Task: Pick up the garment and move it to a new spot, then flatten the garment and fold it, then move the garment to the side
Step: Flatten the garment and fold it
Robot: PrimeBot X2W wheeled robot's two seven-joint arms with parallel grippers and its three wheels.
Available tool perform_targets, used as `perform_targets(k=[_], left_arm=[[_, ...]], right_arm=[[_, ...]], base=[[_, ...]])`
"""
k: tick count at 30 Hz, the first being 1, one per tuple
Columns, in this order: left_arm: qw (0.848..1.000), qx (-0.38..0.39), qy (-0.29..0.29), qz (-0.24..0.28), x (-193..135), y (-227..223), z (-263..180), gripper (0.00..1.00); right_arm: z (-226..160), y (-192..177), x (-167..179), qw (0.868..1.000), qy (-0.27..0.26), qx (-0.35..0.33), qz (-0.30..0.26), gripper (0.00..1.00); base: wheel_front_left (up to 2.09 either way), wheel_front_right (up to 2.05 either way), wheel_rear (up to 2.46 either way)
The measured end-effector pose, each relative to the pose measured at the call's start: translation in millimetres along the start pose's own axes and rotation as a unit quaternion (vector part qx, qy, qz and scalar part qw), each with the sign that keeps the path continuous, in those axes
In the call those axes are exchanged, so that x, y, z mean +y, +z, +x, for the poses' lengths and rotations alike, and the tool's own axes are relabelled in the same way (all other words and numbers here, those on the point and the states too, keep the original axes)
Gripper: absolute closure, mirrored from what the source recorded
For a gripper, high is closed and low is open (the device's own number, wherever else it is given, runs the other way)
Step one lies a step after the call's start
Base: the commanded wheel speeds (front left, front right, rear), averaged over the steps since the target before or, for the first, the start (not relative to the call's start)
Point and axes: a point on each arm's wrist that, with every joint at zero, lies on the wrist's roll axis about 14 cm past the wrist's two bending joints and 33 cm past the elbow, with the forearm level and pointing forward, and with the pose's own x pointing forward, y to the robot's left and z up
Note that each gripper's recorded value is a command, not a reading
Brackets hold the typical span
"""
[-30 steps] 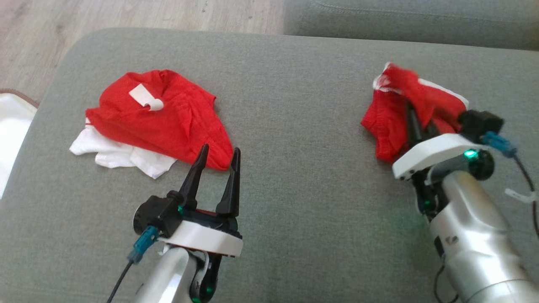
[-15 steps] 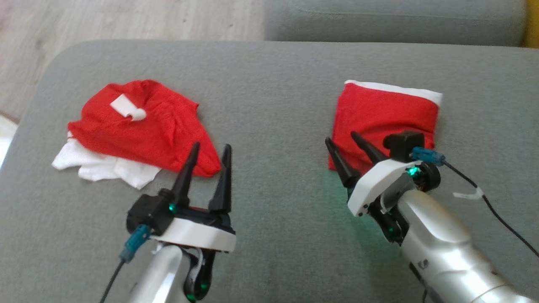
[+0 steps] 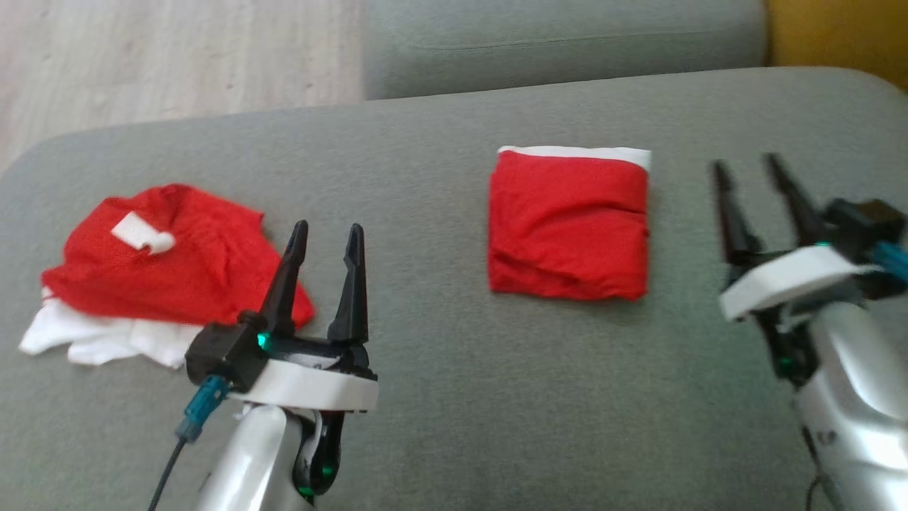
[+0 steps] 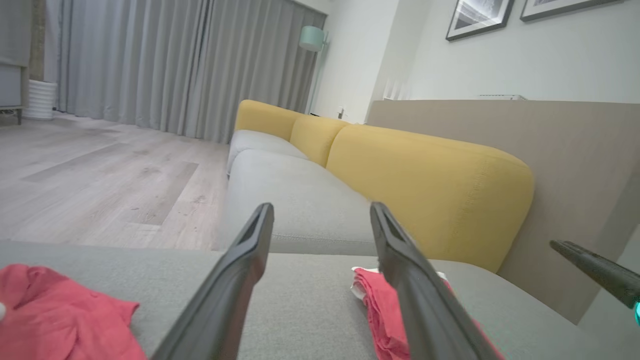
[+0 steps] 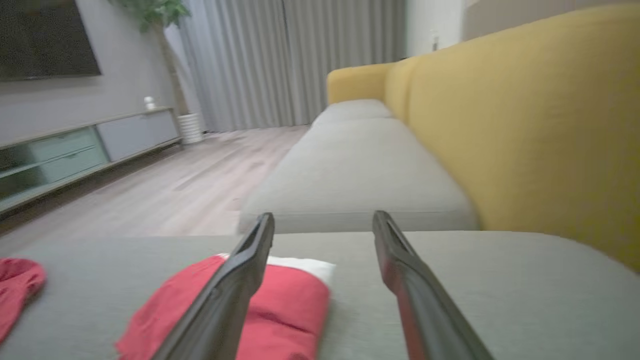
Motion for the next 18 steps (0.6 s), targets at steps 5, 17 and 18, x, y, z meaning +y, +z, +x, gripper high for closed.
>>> perform_targets(k=[5, 17, 18], left_arm=[[1.0, 0.006, -0.019, 0.001, -12, -5, 3, 0.0], [0.999, 0.031, -0.016, -0.012, -10, -25, -5, 0.0], [0.999, 0.035, -0.014, -0.012, -9, -27, -7, 0.0]], right_arm=[[-31, 10, -26, 0.997, -0.068, -0.039, -0.011, 0.0], [-79, -16, -23, 0.992, -0.122, -0.033, 0.021, 0.0], [-78, -17, -22, 0.992, -0.122, -0.032, 0.023, 0.0]], base=[[0.0, 0.0, 0.0], [0.0, 0.0, 0.0], [0.0, 0.0, 0.0]])
